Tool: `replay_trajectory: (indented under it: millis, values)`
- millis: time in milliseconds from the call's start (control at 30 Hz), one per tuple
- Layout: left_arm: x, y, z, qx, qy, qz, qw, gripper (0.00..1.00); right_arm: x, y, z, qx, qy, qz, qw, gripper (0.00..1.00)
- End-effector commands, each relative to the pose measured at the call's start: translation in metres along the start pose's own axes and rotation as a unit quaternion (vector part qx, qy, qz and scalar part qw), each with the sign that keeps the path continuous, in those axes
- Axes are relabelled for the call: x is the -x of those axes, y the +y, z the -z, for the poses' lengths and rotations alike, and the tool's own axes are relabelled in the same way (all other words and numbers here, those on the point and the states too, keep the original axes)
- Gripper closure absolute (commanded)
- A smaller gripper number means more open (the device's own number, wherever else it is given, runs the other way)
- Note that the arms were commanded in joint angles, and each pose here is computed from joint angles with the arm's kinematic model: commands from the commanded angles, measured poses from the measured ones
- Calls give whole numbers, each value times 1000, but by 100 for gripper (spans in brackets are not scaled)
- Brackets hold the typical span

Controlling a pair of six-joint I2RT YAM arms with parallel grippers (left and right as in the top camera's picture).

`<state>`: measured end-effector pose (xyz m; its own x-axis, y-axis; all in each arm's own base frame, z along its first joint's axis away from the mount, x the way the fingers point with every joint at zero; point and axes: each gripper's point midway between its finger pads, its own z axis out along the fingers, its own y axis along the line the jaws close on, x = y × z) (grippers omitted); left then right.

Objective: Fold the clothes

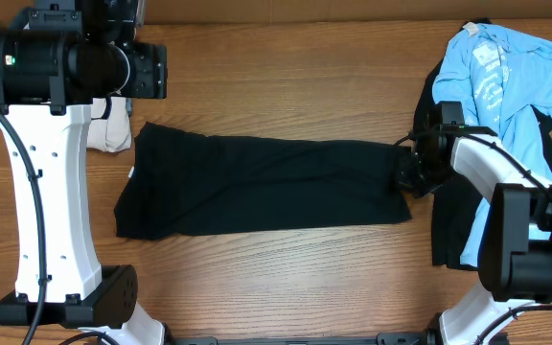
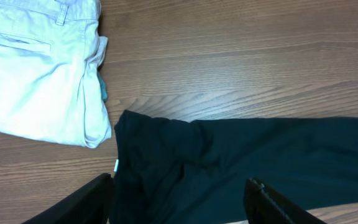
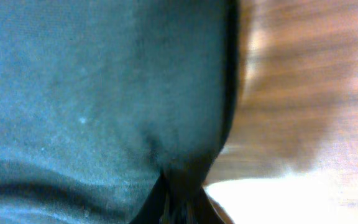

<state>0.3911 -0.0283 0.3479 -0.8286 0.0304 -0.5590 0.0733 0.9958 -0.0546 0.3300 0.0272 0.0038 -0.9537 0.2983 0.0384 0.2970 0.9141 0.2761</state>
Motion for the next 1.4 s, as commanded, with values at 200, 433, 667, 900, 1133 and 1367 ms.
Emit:
replay_trajectory:
  millis: [200, 433, 667, 900, 1133, 1367]
  values:
    - [5, -1, 7, -3, -17, -4, 1000, 30, 22, -13, 100, 23, -46, -36, 998, 96]
    - [6, -1, 7, -3, -17, -4, 1000, 29, 8, 16, 131, 26, -53, 26, 998, 96]
    - [5, -1, 7, -3, -16, -4, 1000, 29, -9, 85, 116, 45, -48, 125, 990, 96]
    - [6, -1, 7, -3, -18, -4, 1000, 28, -41, 168, 87, 52, -51, 222, 972, 96]
    - [7, -1, 7, -3, -19, -4, 1000, 27, -63, 218, 40, 60, -35, 262, 963, 96]
    - [5, -1, 5, -3, -13, -4, 1000, 25, -81, 239, 22, 70, -20, 289, 954, 29]
